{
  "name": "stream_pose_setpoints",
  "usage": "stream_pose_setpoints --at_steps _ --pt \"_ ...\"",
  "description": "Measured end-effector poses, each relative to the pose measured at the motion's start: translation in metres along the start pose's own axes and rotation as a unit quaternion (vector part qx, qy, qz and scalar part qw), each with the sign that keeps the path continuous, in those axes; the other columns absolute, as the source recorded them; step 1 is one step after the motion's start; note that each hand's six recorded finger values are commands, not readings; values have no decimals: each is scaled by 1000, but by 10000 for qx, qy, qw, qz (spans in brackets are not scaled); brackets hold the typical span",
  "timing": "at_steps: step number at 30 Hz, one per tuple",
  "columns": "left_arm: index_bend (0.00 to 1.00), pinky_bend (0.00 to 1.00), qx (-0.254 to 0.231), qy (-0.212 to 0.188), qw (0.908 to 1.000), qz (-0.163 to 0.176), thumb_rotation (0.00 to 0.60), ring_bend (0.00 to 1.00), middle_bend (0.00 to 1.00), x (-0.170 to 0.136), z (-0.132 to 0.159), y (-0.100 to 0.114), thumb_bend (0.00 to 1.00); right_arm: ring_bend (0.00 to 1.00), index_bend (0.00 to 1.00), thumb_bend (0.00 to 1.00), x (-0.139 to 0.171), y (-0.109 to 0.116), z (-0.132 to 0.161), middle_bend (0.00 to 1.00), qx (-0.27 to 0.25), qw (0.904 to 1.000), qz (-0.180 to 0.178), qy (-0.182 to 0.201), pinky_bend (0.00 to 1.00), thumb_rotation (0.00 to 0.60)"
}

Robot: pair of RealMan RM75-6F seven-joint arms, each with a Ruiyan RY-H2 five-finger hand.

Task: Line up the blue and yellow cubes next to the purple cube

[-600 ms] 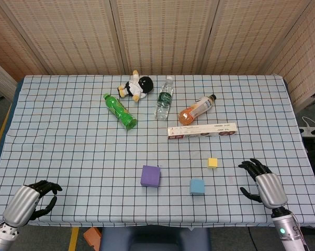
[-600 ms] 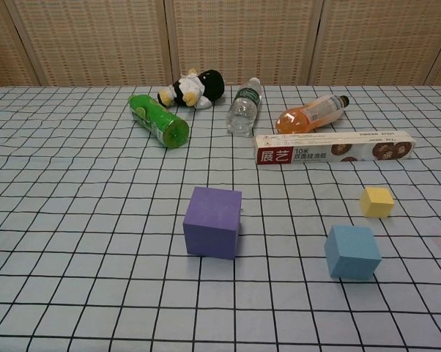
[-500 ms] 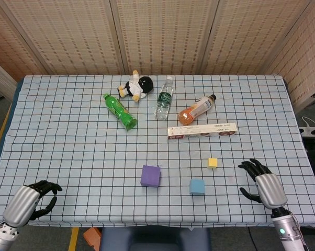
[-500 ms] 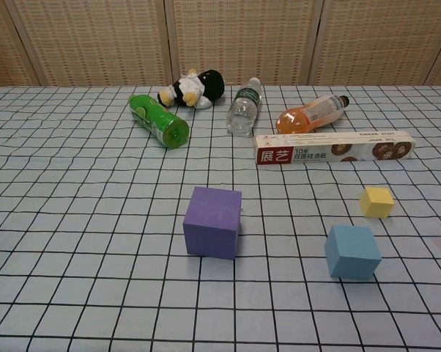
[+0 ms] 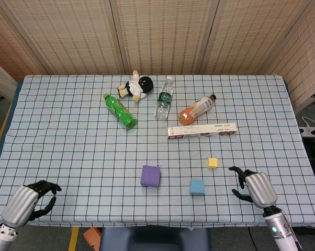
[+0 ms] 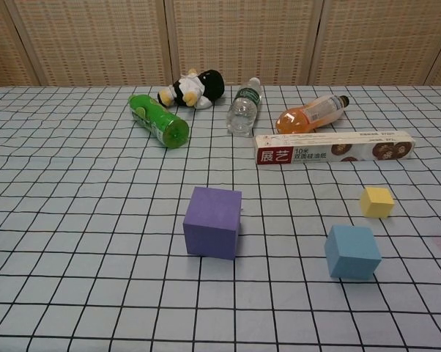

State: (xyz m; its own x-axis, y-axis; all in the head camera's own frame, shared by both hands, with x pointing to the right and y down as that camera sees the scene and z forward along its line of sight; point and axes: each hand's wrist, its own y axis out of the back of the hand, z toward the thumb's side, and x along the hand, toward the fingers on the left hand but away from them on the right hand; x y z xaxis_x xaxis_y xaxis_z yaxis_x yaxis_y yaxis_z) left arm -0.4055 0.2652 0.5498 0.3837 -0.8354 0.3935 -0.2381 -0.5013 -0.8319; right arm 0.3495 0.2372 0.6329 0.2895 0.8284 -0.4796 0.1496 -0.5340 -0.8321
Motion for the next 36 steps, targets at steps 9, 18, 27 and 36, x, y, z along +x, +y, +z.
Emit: stream_pose_setpoints --at_steps 9,18,27,36 --pt "426 650 -32 166 9998 -113 600 429 498 1 -6 -2 486 770 309 0 -37 -25 28 925 -258 9951 953 100 972 600" --pt "435 649 10 201 9996 -188 600 429 500 1 -7 -4 485 771 279 0 -61 -38 65 925 -914 9755 1998 108 972 600" --pt "440 648 -32 198 9997 -150 600 429 505 0 -7 -2 484 771 272 0 -69 -40 81 925 -1027 9683 2269 203 972 600" --pt "445 648 -50 193 9997 -155 600 429 508 1 -7 -2 486 772 281 0 -76 -54 82 927 -915 9701 2246 126 972 600"
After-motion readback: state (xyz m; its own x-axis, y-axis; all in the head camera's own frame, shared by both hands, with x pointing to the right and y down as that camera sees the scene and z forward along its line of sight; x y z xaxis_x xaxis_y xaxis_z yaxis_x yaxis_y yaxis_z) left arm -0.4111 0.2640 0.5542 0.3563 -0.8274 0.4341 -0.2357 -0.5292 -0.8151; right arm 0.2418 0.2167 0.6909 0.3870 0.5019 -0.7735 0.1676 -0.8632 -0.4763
